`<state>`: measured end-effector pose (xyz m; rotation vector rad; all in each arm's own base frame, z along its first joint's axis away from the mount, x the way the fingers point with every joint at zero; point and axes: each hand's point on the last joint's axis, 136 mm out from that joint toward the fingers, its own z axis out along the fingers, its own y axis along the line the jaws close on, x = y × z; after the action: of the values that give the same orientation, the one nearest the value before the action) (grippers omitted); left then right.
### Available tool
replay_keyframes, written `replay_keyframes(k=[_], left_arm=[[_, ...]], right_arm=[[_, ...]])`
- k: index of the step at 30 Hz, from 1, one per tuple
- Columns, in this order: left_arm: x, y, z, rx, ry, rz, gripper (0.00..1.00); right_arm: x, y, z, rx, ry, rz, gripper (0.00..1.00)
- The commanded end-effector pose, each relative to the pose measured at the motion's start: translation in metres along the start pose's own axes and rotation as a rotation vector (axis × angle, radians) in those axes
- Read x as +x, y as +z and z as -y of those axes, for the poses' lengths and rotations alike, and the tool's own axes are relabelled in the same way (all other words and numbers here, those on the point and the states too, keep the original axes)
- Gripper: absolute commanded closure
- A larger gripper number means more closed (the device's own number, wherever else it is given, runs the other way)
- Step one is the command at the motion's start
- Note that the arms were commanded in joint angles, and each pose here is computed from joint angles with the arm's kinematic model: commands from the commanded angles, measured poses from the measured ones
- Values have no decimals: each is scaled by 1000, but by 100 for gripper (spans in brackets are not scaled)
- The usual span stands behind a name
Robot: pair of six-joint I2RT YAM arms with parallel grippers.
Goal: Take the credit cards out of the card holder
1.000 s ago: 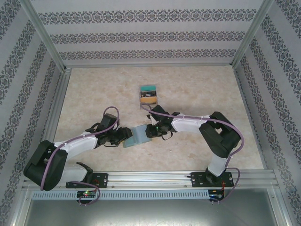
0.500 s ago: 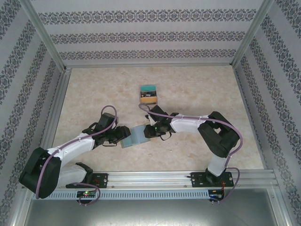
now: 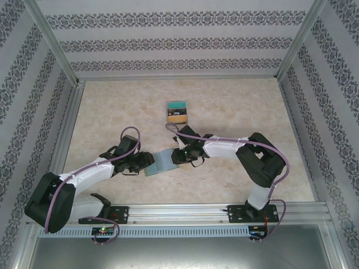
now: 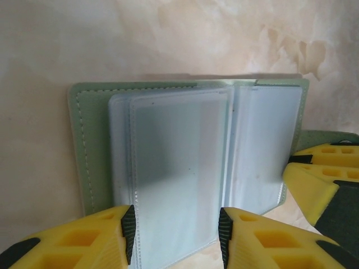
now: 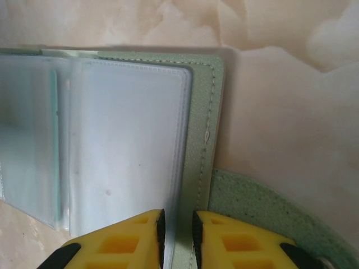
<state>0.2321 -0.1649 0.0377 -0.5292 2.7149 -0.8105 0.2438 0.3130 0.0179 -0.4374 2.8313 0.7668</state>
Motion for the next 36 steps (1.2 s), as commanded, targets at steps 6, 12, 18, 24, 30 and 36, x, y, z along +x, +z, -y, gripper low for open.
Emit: replay_keyframes(k=[6, 12, 18, 24, 30, 36], left_arm=[[-1, 6, -1, 3, 9, -11, 55], [-5, 5, 19, 91, 32, -7, 55], [-7, 4, 39, 169, 55, -1, 52], [-6, 4, 52, 208, 77, -15, 45], [-6, 3, 71, 269, 107, -25, 43], [-6, -1, 90, 339, 133, -33, 43]], right_arm=[[22, 15, 7, 30, 7, -75, 74], [22, 16, 7, 31, 9, -79, 74], [24, 17, 8, 32, 11, -82, 74], [24, 17, 7, 33, 10, -81, 73], [25, 17, 8, 36, 12, -85, 73], [25, 17, 8, 35, 13, -84, 73]])
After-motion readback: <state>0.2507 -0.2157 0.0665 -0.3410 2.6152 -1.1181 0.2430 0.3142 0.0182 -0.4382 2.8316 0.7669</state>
